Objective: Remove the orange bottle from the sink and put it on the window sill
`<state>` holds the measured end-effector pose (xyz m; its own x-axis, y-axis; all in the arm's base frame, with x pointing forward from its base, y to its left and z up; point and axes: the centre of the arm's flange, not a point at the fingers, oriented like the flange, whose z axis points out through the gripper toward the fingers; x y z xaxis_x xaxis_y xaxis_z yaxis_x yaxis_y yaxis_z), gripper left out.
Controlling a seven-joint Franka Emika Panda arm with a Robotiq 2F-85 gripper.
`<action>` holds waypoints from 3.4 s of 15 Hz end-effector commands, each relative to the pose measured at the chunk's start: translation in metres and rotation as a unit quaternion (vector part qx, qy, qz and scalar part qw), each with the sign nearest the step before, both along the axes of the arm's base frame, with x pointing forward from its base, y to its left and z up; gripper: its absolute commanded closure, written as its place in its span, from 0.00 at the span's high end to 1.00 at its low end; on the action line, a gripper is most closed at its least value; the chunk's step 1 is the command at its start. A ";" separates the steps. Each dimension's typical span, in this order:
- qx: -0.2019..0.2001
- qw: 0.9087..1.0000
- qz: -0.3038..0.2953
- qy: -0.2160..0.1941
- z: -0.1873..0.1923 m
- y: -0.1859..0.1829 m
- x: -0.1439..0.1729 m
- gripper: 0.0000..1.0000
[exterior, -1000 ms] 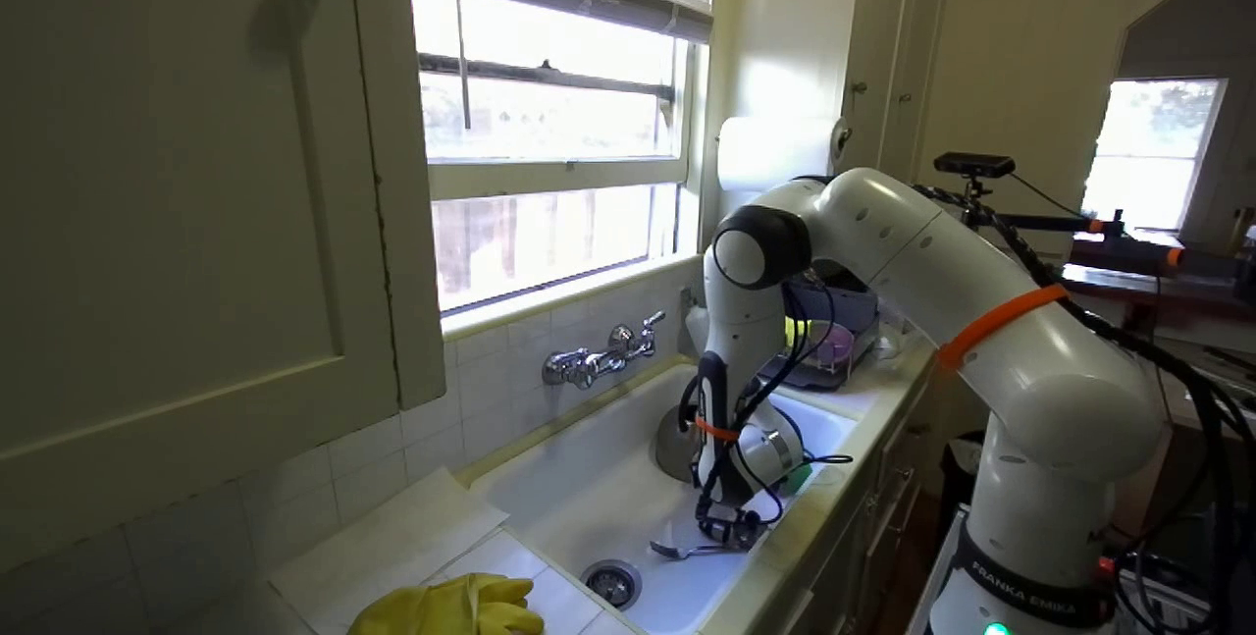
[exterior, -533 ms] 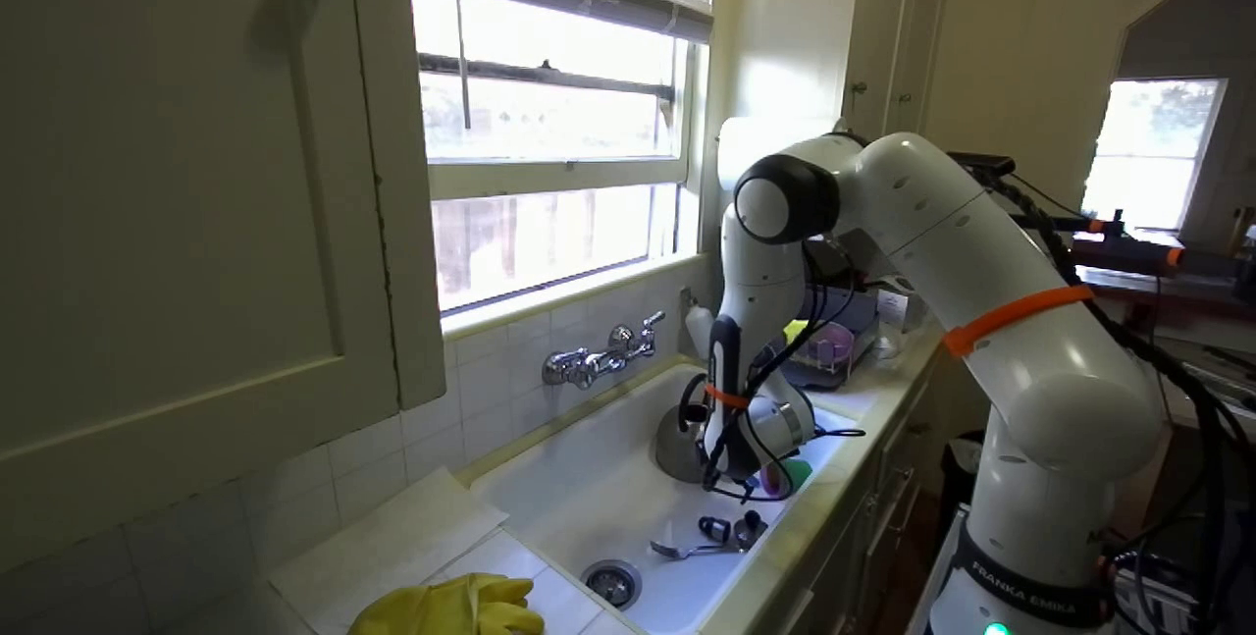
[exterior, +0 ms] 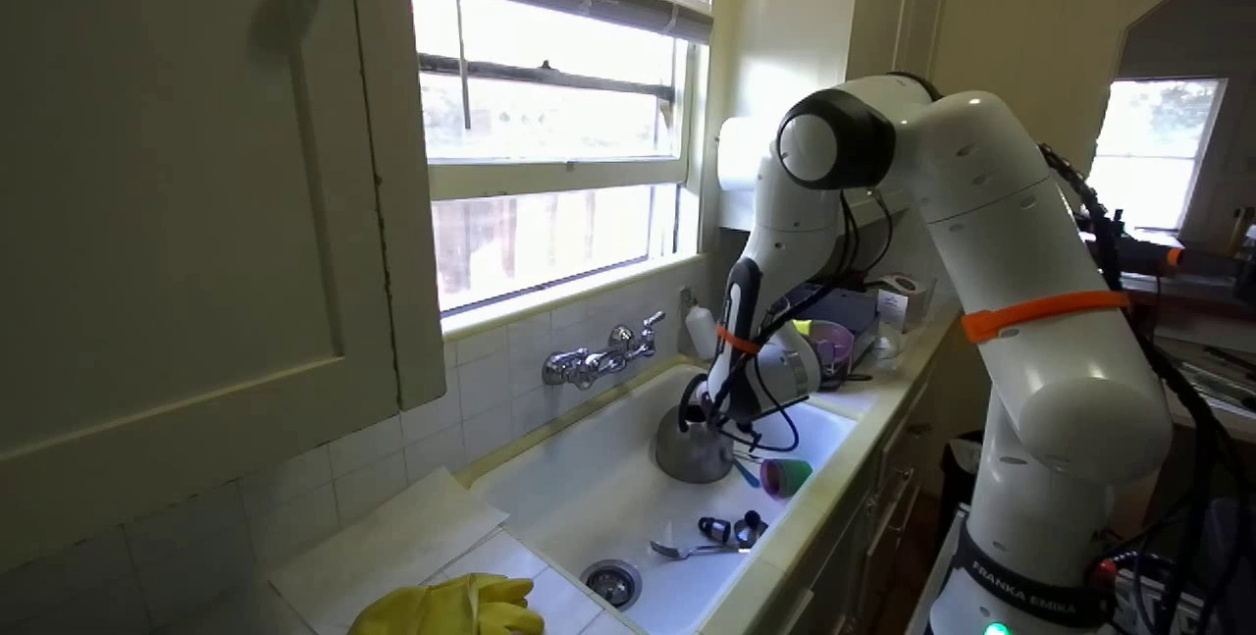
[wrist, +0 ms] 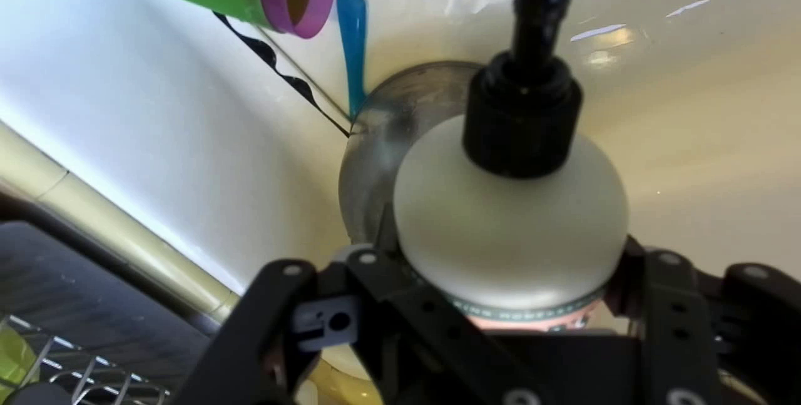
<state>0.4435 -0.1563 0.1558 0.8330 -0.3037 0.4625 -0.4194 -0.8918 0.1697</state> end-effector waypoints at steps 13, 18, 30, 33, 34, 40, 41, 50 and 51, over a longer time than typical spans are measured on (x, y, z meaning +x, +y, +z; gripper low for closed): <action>-0.023 0.997 0.048 0.063 0.062 -0.018 0.017 0.70; -0.111 0.989 0.077 0.059 0.099 -0.035 0.025 0.45; -0.333 0.914 0.210 0.100 0.174 -0.038 0.053 0.45; -0.379 0.885 0.249 0.108 0.188 -0.034 0.060 0.45; -0.394 0.874 0.262 0.112 0.193 -0.032 0.063 0.45; -0.471 0.800 0.343 0.141 0.216 -0.016 0.080 0.45; -0.481 0.786 0.359 0.147 0.217 -0.014 0.083 0.45; -0.481 0.771 0.386 0.160 0.210 -0.006 0.091 0.70; -0.482 0.770 0.386 0.160 0.210 -0.006 0.091 0.45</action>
<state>0.5348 -0.1627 0.3659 0.7116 0.6950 -0.1030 0.3736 -0.2502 0.8932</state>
